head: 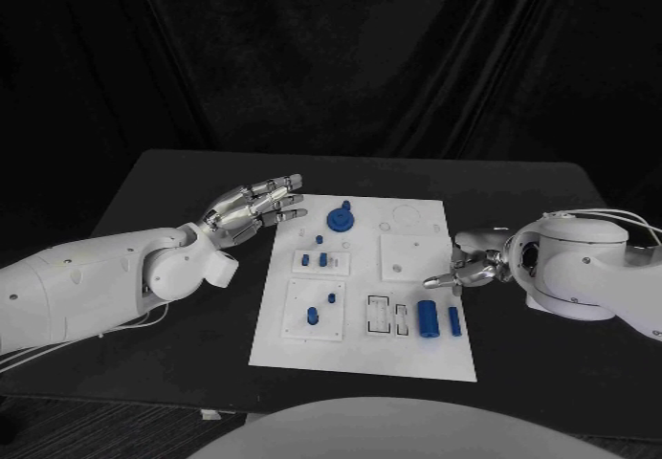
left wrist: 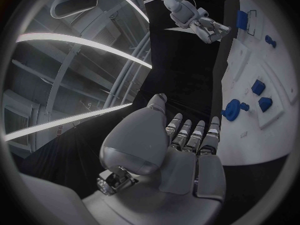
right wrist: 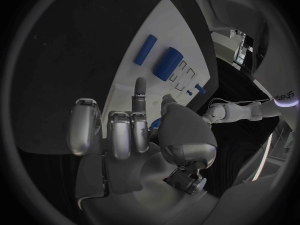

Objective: Assemble the parts on the task board

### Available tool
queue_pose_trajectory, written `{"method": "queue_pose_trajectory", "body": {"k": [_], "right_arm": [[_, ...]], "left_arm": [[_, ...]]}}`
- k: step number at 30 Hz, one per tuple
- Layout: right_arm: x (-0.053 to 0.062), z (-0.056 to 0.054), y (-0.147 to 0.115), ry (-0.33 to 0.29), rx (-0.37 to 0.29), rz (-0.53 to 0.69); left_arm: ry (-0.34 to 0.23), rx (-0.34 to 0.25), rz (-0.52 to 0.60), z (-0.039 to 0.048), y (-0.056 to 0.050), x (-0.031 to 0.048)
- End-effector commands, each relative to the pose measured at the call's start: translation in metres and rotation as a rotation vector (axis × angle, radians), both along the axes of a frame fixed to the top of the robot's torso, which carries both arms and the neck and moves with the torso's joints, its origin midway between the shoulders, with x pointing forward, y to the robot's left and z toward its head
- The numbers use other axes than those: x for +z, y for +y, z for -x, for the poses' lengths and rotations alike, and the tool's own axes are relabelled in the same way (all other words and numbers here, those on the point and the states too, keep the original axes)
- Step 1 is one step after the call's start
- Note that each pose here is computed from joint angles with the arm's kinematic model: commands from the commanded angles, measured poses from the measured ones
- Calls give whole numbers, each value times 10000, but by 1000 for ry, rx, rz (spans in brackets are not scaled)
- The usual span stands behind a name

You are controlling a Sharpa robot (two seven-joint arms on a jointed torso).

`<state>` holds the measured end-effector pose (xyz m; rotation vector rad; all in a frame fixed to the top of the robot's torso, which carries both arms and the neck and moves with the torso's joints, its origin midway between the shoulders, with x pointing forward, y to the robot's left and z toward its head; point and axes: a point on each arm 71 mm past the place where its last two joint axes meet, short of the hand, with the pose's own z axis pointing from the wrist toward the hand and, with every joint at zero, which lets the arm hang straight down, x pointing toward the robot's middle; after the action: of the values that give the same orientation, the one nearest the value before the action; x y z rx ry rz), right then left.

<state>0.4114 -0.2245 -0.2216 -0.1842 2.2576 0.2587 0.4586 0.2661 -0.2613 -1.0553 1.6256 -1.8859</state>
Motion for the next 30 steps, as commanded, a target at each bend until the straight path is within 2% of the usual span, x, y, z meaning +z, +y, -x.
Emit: {"method": "queue_pose_trajectory", "body": {"k": [1, 7, 16, 23, 30], "right_arm": [[-7, 25, 18, -9, -17, -8], [-38, 72, 51, 3, -13, -30], [-156, 160, 75, 38, -14, -41], [-190, 176, 129, 39, -11, -51], [-247, 188, 170, 72, 1, -8]], "left_arm": [[-14, 0, 21, 1, -6, 13], [-12, 0, 22, 5, -3, 3], [-9, 1, 20, 8, 7, -10], [-4, -3, 19, 6, 1, -22], [-1, -7, 21, 9, -3, -30]]}}
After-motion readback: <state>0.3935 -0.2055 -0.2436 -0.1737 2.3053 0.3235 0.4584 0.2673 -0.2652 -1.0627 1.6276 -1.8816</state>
